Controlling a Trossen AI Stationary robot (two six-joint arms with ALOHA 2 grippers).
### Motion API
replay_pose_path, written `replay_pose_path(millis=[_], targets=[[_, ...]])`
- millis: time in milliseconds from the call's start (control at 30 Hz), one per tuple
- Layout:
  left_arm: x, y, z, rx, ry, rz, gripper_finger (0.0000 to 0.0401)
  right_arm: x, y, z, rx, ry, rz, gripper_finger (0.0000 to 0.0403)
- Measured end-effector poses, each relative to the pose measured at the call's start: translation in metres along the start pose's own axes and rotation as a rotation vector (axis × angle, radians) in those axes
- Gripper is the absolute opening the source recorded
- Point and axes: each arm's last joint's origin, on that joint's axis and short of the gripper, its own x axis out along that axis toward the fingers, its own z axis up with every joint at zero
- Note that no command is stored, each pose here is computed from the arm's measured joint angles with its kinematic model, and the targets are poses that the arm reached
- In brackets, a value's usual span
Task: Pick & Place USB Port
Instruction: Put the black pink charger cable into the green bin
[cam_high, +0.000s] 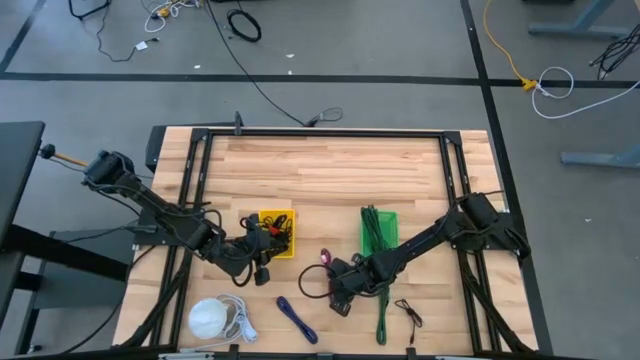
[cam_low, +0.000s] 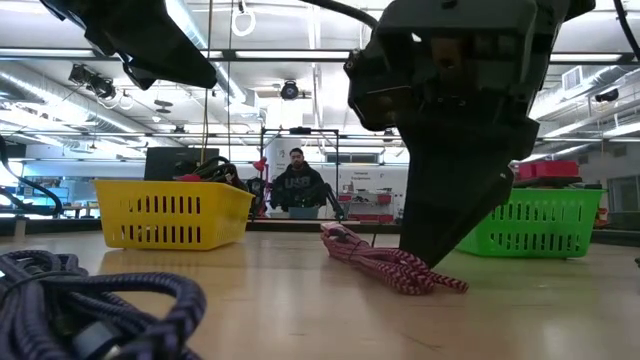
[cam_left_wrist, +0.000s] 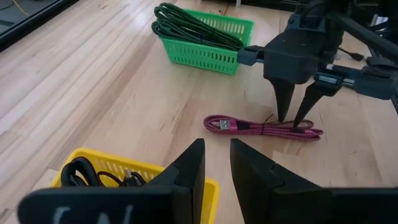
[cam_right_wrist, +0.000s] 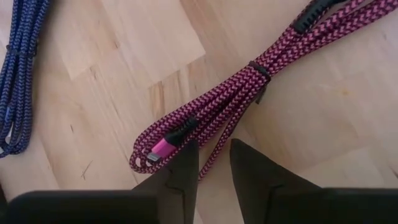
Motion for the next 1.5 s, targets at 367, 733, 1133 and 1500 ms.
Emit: replay_pose_path(millis=[367,733,1133,1500], targets=[[0.000,0.000,0.000,0.000,0.000,0.000,0.0080,-0.008,-0.002,0.000,-0.031,0.003,-0.019,0.0096],[0.000,0.000,0.000,-0.001,0.000,0.000,0.0080,-0.001,-0.003,-0.003,0.011,0.019,-0.040,0.0096],[0.000,0.000,0.000,-0.001,0.001,0.001,0.0080,-0.005,-0.010,0.005,-0.024,0.027,-0.055,0.0096],[0.000,0.000,0.000,-0.001,0.001,0.001,0.0080,-0.016,-0.005,0.018,-0.019,-0.025,0.045,0.0096]])
